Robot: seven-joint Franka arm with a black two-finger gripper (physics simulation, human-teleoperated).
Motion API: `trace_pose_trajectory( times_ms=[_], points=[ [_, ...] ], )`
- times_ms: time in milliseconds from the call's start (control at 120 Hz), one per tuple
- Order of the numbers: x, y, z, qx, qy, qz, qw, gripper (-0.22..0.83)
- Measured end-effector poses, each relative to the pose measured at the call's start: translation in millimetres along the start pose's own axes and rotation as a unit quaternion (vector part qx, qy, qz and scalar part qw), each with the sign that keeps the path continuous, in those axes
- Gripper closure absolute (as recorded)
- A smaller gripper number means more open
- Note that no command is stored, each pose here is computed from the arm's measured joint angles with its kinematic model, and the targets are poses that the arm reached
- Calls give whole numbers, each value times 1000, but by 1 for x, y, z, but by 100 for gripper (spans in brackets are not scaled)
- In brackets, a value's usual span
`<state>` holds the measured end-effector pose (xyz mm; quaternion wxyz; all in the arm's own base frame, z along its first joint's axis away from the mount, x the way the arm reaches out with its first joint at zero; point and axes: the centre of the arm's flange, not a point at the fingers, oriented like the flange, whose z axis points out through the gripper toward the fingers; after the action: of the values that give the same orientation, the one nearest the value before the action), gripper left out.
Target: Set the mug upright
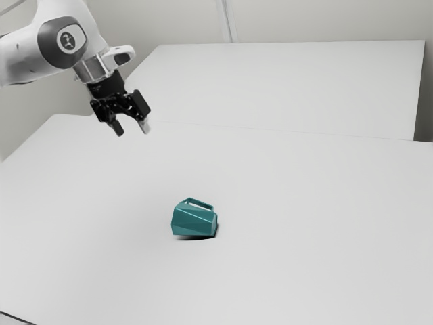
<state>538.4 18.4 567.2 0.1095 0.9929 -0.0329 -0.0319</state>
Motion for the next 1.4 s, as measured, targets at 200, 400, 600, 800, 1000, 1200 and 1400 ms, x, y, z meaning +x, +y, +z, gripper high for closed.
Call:
trace_pose_trajectory(
  times_ms=[200,400,600,800,1000,1200,1400],
  points=[
    [-21,-54,50,-88,0,-33,996,0],
    [-27,-62,137,-167,7,-35,985,0],
    [-22,-76,203,-226,29,-40,973,0],
    [-16,-85,238,-252,47,-23,966,0],
    [-12,-76,266,-270,49,7,962,0],
    [-10,-65,270,-286,59,37,956,0],
    [-11,-62,272,-298,64,58,951,33]
  ],
)
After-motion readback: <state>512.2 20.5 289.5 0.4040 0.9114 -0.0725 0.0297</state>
